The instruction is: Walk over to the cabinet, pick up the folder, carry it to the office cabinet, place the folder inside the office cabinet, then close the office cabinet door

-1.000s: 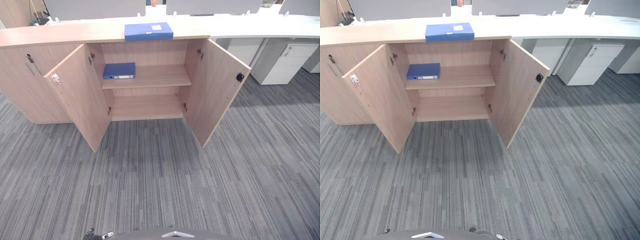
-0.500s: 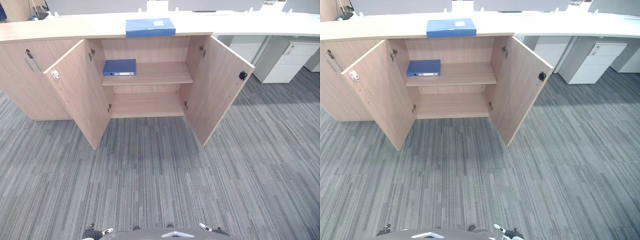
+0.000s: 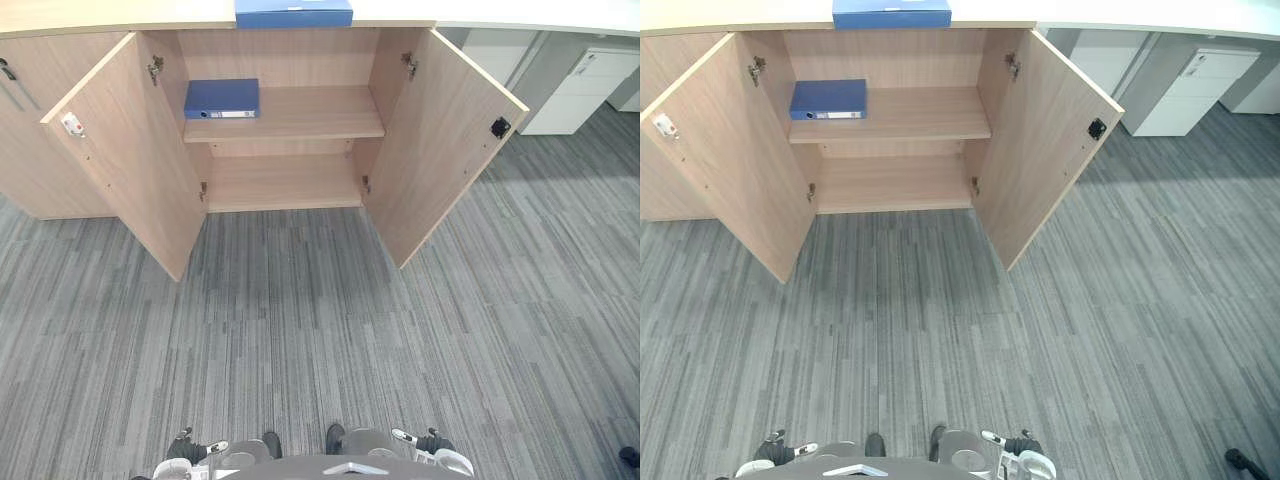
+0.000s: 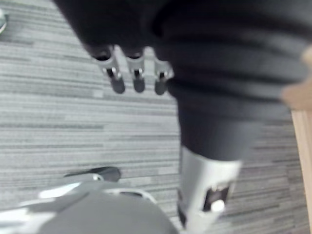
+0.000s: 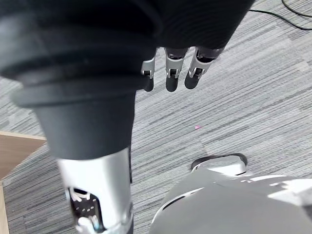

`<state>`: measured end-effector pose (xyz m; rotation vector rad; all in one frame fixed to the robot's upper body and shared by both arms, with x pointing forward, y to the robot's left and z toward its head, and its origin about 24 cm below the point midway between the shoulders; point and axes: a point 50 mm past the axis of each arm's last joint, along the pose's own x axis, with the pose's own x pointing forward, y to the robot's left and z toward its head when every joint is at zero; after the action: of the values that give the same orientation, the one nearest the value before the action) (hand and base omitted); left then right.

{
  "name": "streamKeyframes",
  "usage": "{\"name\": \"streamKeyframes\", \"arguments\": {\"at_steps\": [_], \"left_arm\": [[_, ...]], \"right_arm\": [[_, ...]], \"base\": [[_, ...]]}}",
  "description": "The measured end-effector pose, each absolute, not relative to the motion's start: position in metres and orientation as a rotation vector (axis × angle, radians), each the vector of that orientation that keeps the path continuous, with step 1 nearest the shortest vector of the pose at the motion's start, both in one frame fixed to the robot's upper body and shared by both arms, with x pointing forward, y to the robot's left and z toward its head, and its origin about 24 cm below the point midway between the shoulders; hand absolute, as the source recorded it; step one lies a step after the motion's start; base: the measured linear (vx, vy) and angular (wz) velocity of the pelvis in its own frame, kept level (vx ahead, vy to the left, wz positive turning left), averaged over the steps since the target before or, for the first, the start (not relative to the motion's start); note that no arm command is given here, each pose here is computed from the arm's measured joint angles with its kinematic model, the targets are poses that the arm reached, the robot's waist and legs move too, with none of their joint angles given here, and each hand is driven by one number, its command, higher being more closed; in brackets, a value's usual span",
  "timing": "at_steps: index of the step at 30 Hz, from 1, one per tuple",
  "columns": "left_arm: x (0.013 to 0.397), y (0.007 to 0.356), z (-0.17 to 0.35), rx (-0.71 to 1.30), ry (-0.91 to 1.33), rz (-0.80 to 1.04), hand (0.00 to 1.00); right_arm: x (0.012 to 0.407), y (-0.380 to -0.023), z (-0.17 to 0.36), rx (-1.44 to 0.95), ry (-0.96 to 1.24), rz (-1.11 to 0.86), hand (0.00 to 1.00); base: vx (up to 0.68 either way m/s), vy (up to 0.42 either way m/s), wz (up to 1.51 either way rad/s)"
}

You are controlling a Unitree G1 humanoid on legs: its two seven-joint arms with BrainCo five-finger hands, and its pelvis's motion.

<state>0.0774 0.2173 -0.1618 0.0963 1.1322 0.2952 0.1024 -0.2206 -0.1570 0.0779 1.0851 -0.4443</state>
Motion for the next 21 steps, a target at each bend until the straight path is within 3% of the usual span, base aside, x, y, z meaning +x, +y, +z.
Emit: {"name": "streamKeyframes", "arguments": {"at_steps": [7,16,21], "left_arm": [[0.090,0.218,-0.159,0.100,1.104,0.292,0.00],[0.095,0.207,-0.158,-0.031,1.055,0.382,0.00],[0.115,0.203,-0.151,-0.082,0.968,0.405,0.00]], "right_arm": [[0.110,-0.222,-0.154,0.072,1.061,-0.440,0.00],[0.111,-0.235,-0.148,0.045,1.014,-0.463,0.00],[0.114,-0.230,-0.146,0.065,0.990,-0.462,0.00]], "base": [[0.26,-0.040,0.19],[0.43,-0.255,0.32],[0.32,-0.148,-0.06]]}}
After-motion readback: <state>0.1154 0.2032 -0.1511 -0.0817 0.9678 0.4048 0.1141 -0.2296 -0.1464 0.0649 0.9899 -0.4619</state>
